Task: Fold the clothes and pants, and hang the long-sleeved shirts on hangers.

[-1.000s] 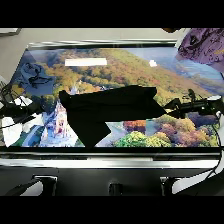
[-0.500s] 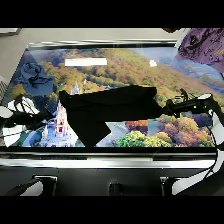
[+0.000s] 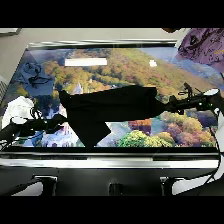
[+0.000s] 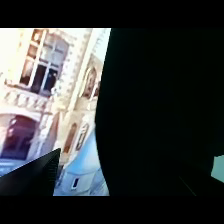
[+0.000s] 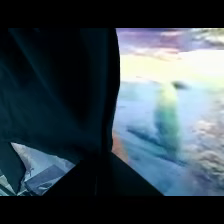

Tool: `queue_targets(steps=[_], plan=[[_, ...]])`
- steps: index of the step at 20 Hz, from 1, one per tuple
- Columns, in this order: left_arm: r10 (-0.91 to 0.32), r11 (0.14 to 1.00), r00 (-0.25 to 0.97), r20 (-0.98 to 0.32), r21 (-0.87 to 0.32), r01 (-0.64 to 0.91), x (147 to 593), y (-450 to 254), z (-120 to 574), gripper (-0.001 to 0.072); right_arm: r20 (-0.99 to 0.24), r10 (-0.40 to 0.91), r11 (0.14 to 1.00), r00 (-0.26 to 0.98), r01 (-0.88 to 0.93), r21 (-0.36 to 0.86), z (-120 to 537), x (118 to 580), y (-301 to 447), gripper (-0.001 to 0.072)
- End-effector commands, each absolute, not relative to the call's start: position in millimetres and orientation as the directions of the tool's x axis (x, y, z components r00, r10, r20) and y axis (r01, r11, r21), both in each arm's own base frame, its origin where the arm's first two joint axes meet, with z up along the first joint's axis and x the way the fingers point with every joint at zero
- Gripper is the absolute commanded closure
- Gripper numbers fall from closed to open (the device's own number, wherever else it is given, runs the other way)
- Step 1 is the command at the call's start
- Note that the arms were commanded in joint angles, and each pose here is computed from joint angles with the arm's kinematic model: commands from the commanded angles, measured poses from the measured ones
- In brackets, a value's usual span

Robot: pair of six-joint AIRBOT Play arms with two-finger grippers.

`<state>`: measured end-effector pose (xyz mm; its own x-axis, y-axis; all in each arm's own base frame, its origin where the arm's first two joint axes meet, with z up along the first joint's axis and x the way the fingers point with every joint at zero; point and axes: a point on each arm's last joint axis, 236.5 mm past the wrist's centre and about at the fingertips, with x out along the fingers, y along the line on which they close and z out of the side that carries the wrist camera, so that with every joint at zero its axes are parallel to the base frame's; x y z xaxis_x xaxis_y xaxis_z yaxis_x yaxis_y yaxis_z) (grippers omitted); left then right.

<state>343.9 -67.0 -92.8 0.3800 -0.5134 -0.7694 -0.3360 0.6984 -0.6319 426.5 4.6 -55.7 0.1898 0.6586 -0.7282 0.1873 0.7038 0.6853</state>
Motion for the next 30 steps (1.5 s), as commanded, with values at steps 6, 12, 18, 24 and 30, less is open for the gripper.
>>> queue_targets(steps=[6,12,18,24,30], plan=[[-0.512,0.707,0.376,-0.772,-0.628,-0.327,359.9,-72.3,-111.6,0.0043,-0.724,0.658,0.711,0.209,0.146,0.688,-26.4,422.9,7.8,0.0679],[-0.528,0.715,0.328,-0.783,-0.619,-0.325,355.6,-85.5,-125.9,0.0228,-0.725,0.648,0.721,0.235,0.121,0.683,-11.2,423.5,7.5,0.0679],[-0.573,0.711,0.372,-0.73,-0.669,-0.218,391.4,-92.4,-81.0,0.0691,-0.707,0.663,0.723,0.246,0.038,0.69,14.7,422.4,28.6,0.0681],[-0.486,0.784,0.6,-0.636,-0.62,-0.022,483.1,-65.2,68.1,0.0693,-0.658,0.466,0.869,0.591,-0.166,0.466,130.5,496.6,34.5,0.0682],[-0.231,0.95,0.864,-0.448,-0.295,0.102,493.3,-10.0,322.9,0.0693,-0.285,0.232,0.971,0.93,-0.207,0.117,384.2,474.9,7.8,0.0682]])
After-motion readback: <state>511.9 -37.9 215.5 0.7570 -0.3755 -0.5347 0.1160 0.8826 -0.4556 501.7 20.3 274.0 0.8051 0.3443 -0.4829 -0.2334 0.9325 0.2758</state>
